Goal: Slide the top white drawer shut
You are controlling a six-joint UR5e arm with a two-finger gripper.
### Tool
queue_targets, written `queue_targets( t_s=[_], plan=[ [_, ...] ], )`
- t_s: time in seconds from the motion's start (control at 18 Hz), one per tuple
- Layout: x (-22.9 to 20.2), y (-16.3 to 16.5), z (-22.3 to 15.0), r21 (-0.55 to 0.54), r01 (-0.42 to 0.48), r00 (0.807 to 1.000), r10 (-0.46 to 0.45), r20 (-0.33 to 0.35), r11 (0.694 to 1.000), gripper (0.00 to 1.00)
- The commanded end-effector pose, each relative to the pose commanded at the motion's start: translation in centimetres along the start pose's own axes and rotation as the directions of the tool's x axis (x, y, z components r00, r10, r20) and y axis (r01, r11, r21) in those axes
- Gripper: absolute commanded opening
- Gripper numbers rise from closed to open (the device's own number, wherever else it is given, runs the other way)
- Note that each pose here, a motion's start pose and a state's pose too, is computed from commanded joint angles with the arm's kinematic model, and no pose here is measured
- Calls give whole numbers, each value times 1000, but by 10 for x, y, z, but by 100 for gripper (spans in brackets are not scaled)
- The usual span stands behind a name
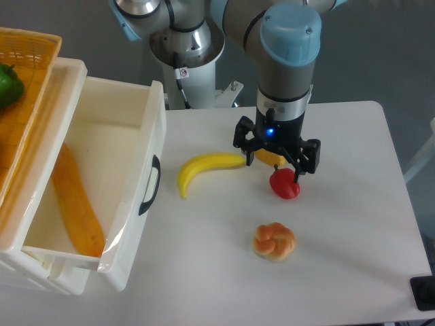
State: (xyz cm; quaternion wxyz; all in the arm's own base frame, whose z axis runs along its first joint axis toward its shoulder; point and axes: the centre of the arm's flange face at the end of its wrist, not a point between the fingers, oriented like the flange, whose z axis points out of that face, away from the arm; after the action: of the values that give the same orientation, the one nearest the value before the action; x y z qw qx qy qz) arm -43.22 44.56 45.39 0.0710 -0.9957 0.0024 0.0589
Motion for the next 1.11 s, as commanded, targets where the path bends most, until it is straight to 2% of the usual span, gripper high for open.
queue_targets(
  t_s=[0.22,0.44,0.61,1.11],
  plan=[
    [2,1,7,-24,5,1000,-5,-2,1000,100],
    [10,4,20,-93,-8,1000,9,9,996,100],
    [11,5,20,-93,-6,1000,7,9,996,100],
    [19,-4,42,-112,78,997,-79,-1,991,100]
  ],
)
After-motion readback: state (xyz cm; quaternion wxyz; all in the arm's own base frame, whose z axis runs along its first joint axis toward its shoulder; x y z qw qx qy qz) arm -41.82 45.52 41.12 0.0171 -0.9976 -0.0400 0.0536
